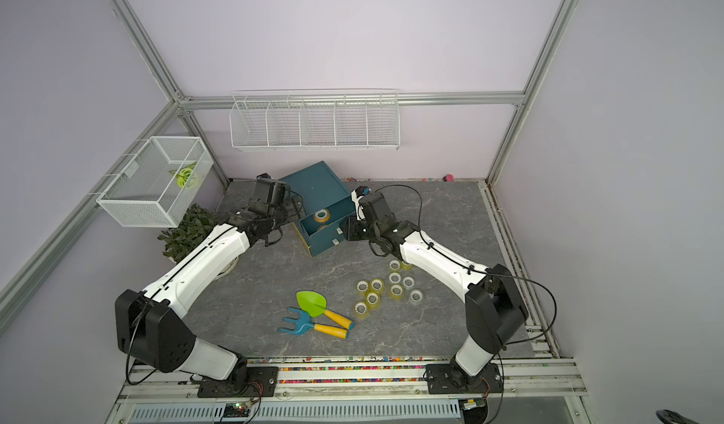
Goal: Place the transparent tape into the drawer according to color
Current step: Close the drawer in the storage box.
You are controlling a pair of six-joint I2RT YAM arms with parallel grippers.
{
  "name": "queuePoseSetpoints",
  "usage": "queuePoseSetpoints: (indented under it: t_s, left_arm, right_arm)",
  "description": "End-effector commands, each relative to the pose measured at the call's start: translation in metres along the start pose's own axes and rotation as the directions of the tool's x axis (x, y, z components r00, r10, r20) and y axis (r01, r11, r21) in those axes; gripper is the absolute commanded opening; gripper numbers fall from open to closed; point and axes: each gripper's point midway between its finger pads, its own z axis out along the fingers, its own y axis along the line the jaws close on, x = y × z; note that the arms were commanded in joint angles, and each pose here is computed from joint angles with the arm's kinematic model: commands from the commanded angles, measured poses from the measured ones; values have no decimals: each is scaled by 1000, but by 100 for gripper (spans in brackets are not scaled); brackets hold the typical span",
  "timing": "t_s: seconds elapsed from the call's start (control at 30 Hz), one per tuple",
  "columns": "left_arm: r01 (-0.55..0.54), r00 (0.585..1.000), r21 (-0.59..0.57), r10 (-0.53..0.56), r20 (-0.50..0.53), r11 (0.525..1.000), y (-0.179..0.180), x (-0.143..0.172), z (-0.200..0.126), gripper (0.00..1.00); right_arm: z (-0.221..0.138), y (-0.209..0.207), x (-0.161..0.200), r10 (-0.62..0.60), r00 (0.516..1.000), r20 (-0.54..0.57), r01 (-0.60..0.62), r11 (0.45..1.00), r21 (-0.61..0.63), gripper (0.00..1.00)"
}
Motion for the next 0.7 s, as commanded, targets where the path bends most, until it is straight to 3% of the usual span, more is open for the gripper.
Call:
queuePoseSetpoints:
  t_s: [0.0, 0.33, 0.67]
  left_arm:
    - [0, 999, -9, -1, -44, 1000, 4, 12, 7, 94]
    - [-2, 997, -11, 1, -74, 1000, 10, 26, 9, 94]
    - [0, 995, 4, 1, -104, 1000, 7, 34, 13, 93]
  right_arm:
    - [14, 6, -18, -21, 998, 53, 21, 1000, -8, 40]
    - [53, 5, -30, 24, 996, 83, -22, 999, -27, 40]
    - [61, 7, -32, 41, 995, 90, -38, 998, -40, 44]
